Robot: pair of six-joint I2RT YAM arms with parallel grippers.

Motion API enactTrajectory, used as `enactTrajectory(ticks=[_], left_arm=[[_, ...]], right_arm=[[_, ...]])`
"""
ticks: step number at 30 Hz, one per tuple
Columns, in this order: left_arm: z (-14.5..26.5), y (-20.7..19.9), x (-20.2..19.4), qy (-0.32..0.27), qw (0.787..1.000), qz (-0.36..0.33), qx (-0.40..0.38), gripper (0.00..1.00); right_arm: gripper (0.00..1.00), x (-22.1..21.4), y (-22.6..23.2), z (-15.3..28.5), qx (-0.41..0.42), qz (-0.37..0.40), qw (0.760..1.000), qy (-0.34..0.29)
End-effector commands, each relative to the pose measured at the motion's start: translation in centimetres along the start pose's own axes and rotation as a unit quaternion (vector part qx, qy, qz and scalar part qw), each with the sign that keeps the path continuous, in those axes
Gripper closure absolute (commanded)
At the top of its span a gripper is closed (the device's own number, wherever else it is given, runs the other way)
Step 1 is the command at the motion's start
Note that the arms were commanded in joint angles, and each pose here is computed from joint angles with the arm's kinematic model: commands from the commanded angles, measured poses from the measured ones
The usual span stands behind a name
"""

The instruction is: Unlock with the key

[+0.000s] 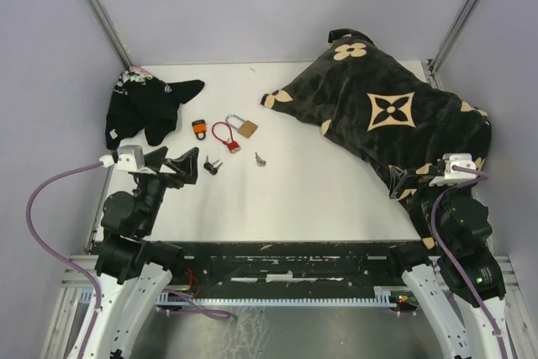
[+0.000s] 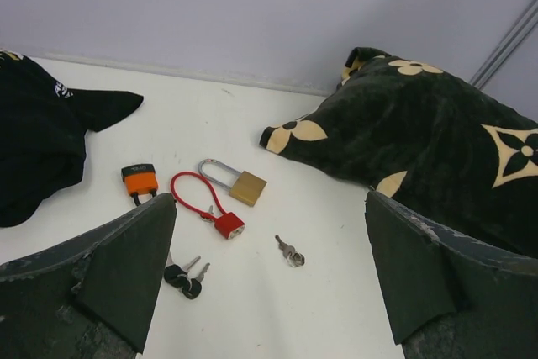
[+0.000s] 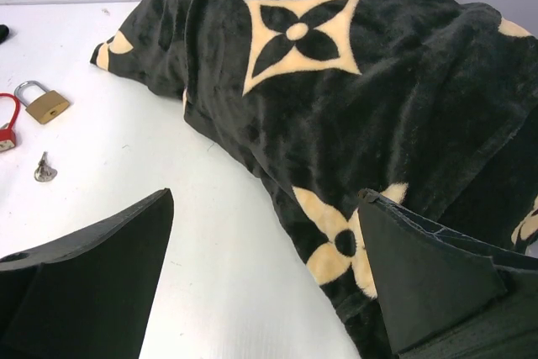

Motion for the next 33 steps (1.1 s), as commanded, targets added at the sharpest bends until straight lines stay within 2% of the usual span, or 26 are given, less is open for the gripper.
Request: enactTrajectory(ticks=[1,4,11,17,23,27,33], left_arm=[[-0.5,-0.4,0.8,-0.021,1.0,-0.016,-0.013,0.01],[-1.0,-0.5,0.3,-0.005,1.0,-0.023,-0.019,0.01],[-3.7,-1.6,-3.0,0.113,0.991,-0.043,-0.051,0.0],[-6.3,-2.0,-4.5,0.18,0.982,-0.037,-0.05,0.0],[-10.5,-2.7,-7.7,0.247,0.968,0.02,-0.045,0.03],[-13.6,-2.1,-9.7,0.272,0.962,0.022,-0.024,0.03],[-18.7,-1.1,-14.3,0.338,0.941,0.017,-0.005,0.04]], right_arm=[[0.01,1.2,-0.1,-0.1,-0.002,0.001,1.0,-0.024],[0.01,1.1,0.1,0.0,0.005,0.0,1.0,-0.024],[0.01,1.1,0.8,0.2,0.03,0.003,0.999,-0.029],[0.01,1.0,0.5,0.4,0.023,0.003,0.999,-0.032],[0.01,1.0,1.1,0.5,0.044,0.003,0.998,-0.035],[0.01,1.0,1.1,0.4,0.044,0.005,0.998,-0.034],[0.01,0.7,1.1,0.1,0.042,0.01,0.999,-0.024]])
Point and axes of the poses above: each gripper's point midway between its finger pads, its own z axis back along the fingers, its own y axis along the line the jaws close on, x = y × z, the point moved 3 cm from there along z, back along the fingers, and after that the axes turned 3 degrees about z, right-handed, at the moved point
